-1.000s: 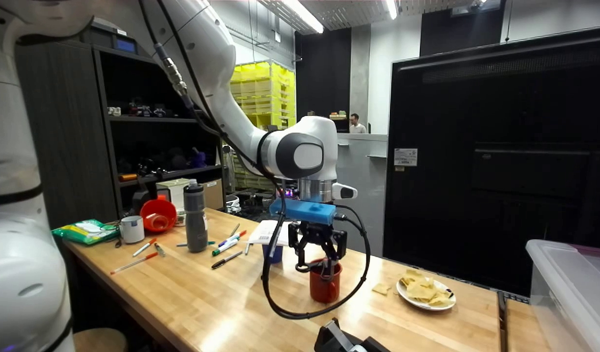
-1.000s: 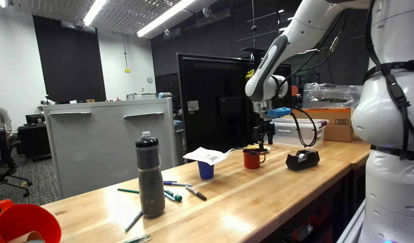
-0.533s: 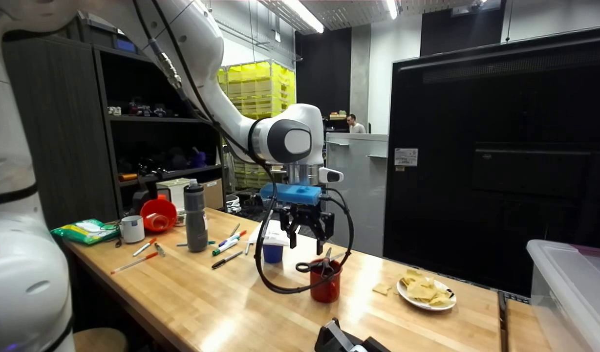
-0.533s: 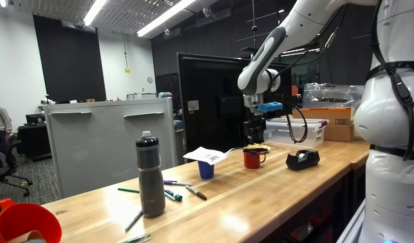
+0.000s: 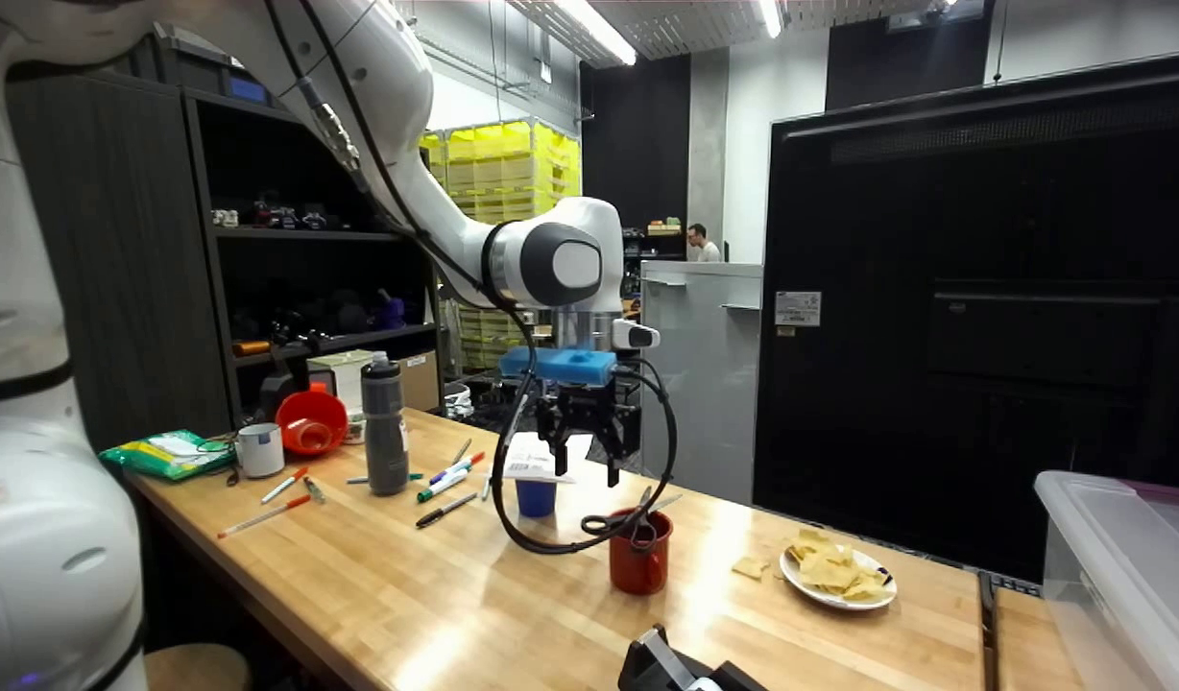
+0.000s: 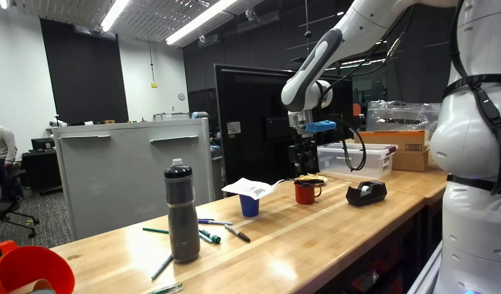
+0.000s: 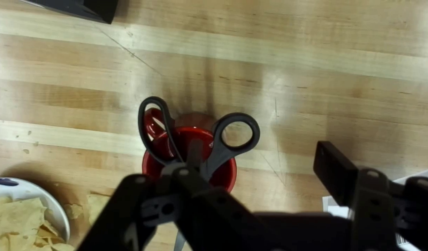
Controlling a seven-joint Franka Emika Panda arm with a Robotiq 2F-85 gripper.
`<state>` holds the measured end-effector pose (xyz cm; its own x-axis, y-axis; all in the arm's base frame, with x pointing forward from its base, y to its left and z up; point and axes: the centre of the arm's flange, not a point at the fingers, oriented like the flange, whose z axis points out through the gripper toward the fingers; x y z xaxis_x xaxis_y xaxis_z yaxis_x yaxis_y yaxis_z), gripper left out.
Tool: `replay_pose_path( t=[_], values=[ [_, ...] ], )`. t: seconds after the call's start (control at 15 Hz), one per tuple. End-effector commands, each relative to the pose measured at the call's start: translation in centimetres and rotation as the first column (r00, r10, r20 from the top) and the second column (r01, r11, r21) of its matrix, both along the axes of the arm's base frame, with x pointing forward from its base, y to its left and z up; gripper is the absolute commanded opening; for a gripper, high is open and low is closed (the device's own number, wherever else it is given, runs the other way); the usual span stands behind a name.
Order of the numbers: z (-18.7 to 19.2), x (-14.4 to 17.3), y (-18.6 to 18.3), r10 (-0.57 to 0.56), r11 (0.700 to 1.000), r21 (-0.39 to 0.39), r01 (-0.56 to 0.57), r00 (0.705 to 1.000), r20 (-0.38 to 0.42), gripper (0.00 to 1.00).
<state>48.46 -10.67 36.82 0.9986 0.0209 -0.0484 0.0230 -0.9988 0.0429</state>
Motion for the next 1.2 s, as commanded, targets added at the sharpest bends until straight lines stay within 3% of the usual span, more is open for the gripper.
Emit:
replay_pose_path(
  t=[0.0, 0.6, 0.73, 0.87, 0.93, 1.0, 1.13],
  values=[
    [0.6, 0.1, 0.5, -0.017, 1.000, 0.015, 0.017, 1.000, -0.019, 0.83],
    [-0.7, 0.4, 0.4, -0.030, 0.999, 0.031, 0.032, 0.996, -0.083, 0.83],
    [-1.3, 0.4, 0.3, -0.034, 0.999, 0.036, 0.038, 0.995, -0.098, 0.85],
    [-1.5, 0.4, 0.3, -0.039, 0.998, 0.044, 0.044, 0.994, -0.102, 0.97],
    [-1.5, 0.3, 0.4, -0.045, 0.997, 0.051, 0.050, 0.994, -0.103, 0.98],
    [-2.0, 0.0, 0.2, -0.027, 0.999, 0.033, 0.030, 0.995, -0.094, 0.91],
    [-2.0, 0.1, 0.2, -0.031, 0.999, 0.038, 0.034, 0.995, -0.096, 0.98]
  ],
)
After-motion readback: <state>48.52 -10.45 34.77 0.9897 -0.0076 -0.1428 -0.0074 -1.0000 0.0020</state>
